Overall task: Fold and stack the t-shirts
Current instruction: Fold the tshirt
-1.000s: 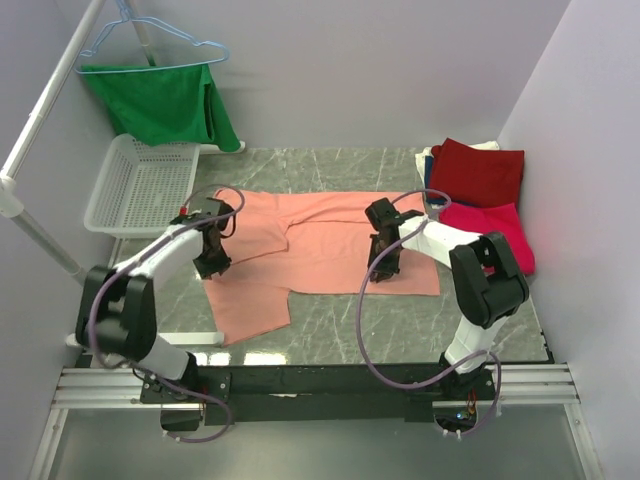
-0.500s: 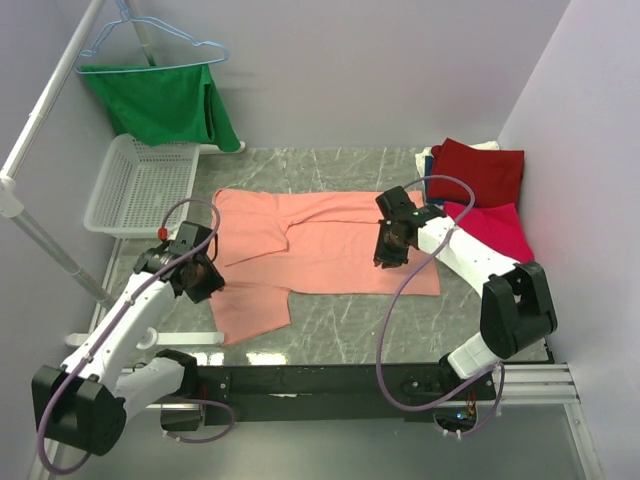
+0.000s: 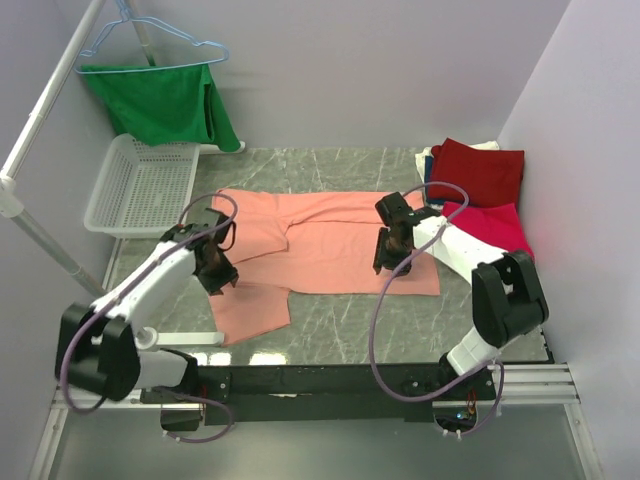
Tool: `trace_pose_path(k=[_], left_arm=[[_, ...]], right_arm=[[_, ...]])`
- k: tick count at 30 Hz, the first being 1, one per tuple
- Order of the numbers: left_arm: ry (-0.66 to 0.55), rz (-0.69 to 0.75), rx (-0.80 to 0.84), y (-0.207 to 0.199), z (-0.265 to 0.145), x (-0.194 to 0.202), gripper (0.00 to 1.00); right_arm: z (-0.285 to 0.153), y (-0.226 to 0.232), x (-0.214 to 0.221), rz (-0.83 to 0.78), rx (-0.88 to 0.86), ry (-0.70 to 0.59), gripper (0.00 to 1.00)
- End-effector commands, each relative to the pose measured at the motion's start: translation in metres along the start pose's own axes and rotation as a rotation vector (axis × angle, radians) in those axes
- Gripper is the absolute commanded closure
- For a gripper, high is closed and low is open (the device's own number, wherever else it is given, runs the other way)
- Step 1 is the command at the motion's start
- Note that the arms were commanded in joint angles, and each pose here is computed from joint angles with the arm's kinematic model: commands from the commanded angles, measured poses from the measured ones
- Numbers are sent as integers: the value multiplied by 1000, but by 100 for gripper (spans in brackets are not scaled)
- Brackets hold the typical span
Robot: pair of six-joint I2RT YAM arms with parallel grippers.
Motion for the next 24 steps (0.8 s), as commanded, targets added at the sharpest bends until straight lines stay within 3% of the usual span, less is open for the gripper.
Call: trace_pose_path(k=[1,8,17,24], left_arm=[[-63,-8,52,-45,9,-16,61],[-76,25,-28,-68,42,-23,61],[-8,100,-164,-67,94,-14,61],[-5,145,-183,-89,108,-24,62]], right_arm=[[17,-6,-12,15,36,16,48],[39,-2,-23,31,20,84,46],[56,-3,-30,54,45,151,46],[68,-3,-48,71,60,179,47]])
Point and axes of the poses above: each gripper's point midway between its finger pads, its own z axis out along the fingers, its own y axis along the line the jaws close on, x = y × z, the point moved 8 cm from there along -z, back along the fingers, and after that the axes turned 11 degrees about -z, right-handed, at the moved point
